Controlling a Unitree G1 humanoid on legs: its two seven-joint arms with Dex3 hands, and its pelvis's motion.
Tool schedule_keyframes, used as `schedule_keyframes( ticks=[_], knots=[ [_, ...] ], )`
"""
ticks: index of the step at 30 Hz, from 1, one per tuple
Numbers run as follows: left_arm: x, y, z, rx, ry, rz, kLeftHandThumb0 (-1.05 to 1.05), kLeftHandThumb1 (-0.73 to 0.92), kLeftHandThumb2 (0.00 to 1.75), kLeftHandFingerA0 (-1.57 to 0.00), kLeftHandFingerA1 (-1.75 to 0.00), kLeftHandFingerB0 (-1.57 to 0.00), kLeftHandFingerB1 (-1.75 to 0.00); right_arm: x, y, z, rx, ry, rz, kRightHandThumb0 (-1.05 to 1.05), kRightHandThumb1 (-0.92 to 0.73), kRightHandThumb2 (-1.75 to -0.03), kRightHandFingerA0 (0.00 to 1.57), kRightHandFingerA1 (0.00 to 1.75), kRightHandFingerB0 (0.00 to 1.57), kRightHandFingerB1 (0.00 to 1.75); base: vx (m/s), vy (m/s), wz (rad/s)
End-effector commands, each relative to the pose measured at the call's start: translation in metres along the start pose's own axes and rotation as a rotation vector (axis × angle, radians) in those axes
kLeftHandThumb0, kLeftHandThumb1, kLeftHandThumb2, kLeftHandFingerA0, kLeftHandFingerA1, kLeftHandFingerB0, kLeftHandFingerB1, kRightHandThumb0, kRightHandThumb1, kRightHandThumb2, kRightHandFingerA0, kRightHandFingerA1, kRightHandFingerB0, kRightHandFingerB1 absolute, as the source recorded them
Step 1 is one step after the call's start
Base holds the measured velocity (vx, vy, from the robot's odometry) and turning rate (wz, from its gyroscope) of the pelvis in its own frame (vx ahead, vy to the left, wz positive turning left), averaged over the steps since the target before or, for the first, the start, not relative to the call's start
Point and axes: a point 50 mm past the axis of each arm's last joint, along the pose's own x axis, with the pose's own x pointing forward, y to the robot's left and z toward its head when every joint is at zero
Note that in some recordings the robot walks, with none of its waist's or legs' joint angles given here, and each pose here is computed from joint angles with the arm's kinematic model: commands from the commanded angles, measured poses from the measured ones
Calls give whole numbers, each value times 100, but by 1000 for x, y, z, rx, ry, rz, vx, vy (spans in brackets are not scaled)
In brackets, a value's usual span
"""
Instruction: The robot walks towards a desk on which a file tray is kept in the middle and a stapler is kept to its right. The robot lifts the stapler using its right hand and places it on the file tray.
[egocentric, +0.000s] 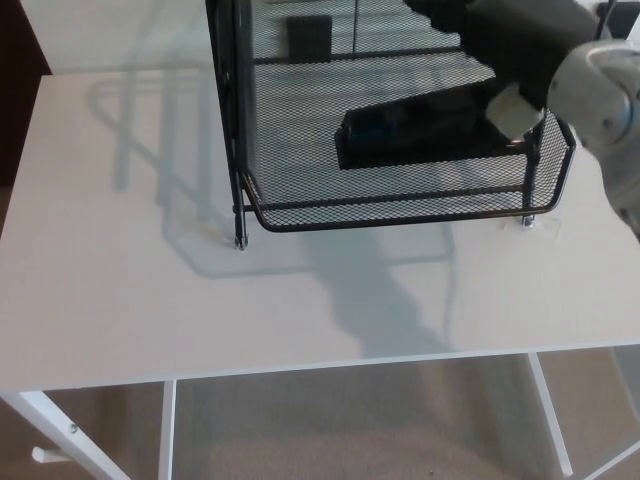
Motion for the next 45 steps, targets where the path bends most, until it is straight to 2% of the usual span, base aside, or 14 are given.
schedule_keyframes(
  ticks=[1,13,17,25,28,29,31,35,36,38,40,42,43,45],
  knots=[
    [-2,7,-2,41,-17,28,-105,70,134,-55,-96,-17,-71,-31,-44,0,97,-41,-28,-95,-56,-84,0,3,7,6,0,0,0],
    [-3,9,0,18,-24,24,-105,71,135,-50,-94,-8,-67,-177,-126,-64,238,40,-314,-85,-48,-82,0,11,13,6,0,0,0],
    [-3,10,0,-4,-32,22,-105,71,134,-47,-93,-7,-67,-246,-131,-115,404,255,-476,-71,-46,-88,0,32,5,38,0,0,0],
    [-3,10,3,-23,-32,33,-105,73,135,-48,-93,-7,-67,-336,-63,-198,752,583,-689,-92,-66,-60,19,75,3,41,0,0,0],
    [-1,9,9,-25,-38,29,-105,73,134,-47,-95,-5,-68,-358,-25,-212,880,799,-875,-92,-54,-96,18,76,5,36,0,0,0],
    [-2,9,9,-20,-39,27,-104,74,134,-50,-94,-10,-66,-363,-11,-217,910,873,-912,-105,-59,-98,107,134,4,38,0,0,0],
    [-2,9,7,7,-43,27,-105,74,135,-43,-90,-5,-65,-371,21,-228,892,993,-951,-90,-72,-63,37,127,0,34,0,0,0],
    [-2,10,6,-43,-33,42,-105,73,135,-46,-93,-7,-67,-389,93,-247,1138,1173,-1027,-89,-53,-95,100,132,0,13,0,0,0],
    [-2,10,6,-59,-32,39,-105,73,134,-43,-91,-7,-69,-392,105,-247,1193,1180,-1039,-86,-67,-62,83,152,0,10,0,0,0],
    [-1,10,8,-48,-32,37,-105,74,135,-44,-92,-8,-70,-398,125,-236,1352,1282,-1112,-94,-55,-94,60,120,0,11,0,0,0],
    [-1,10,9,-33,-34,35,-105,74,136,-44,-90,-8,-66,-401,143,-228,1449,1376,-1197,-58,-62,-61,77,174,2,20,0,0,0],
    [-1,9,8,-9,-33,45,-105,73,135,-49,-93,-14,-69,-402,166,-221,1494,1388,-1269,-63,-56,-73,83,156,5,1,0,0,0],
    [-1,9,9,-25,-34,46,-105,74,136,-45,-91,-10,-67,-402,176,-221,1515,1406,-1214,-58,-64,-78,30,109,0,0,0,0,0],
    [-1,10,9,-79,-37,45,-105,73,135,-48,-95,-9,-70,-402,201,-211,1431,1548,-906,-83,-92,-71,30,102,0,0,0,0,0]
  ],
)
